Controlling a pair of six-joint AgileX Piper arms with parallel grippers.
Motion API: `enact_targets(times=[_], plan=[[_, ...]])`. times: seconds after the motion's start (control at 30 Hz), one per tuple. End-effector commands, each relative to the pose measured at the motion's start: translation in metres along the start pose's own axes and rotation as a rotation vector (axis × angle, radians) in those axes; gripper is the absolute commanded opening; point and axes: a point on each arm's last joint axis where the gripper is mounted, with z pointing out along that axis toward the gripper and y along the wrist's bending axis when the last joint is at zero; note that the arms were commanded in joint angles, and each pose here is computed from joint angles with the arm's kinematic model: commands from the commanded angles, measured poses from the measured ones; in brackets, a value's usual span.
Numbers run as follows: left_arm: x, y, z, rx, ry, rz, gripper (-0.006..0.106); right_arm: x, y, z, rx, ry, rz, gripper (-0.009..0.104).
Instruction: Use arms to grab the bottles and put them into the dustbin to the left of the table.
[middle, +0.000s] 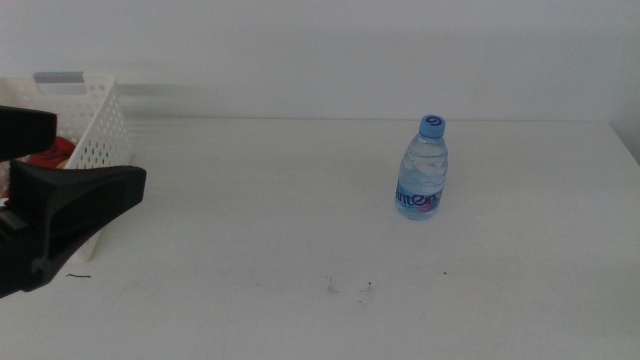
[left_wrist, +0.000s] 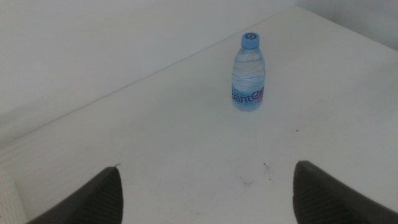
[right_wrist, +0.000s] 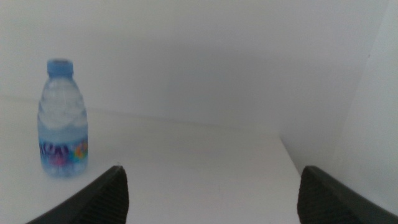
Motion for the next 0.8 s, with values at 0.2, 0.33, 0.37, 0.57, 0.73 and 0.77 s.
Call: enact_targets(times=[0.2,0.33,0.37,0.57,0.73,0.77], plan=[[-0.001,0.0,0.0,-0.004,-0.02,-0.004,0.094,-0.014,-0.002,0.009,0.018,-0.129,0.09,0.083],[-0.001,0.0,0.0,-0.004,-0.02,-0.004,0.094,-0.007,0.002,0.037,-0.034,-0.001,0.081,0.083],[-0.001,0.0,0.0,-0.004,-0.02,-0.004,0.094,-0.005,0.006,0.043,-0.076,0.017,0.039,0.083],[-0.002,0.0,0.0,-0.007,-0.03,-0.004,0.094,0.002,0.03,0.082,-0.338,0.037,0.07,0.083],[-0.002,0.0,0.0,-0.007,-0.03,-0.004,0.094,0.024,0.041,0.121,-0.455,0.165,0.034,0.083],[-0.002,0.0,0.0,-0.007,-0.03,-0.004,0.094,0.027,0.045,0.128,-0.497,0.181,0.007,0.083]])
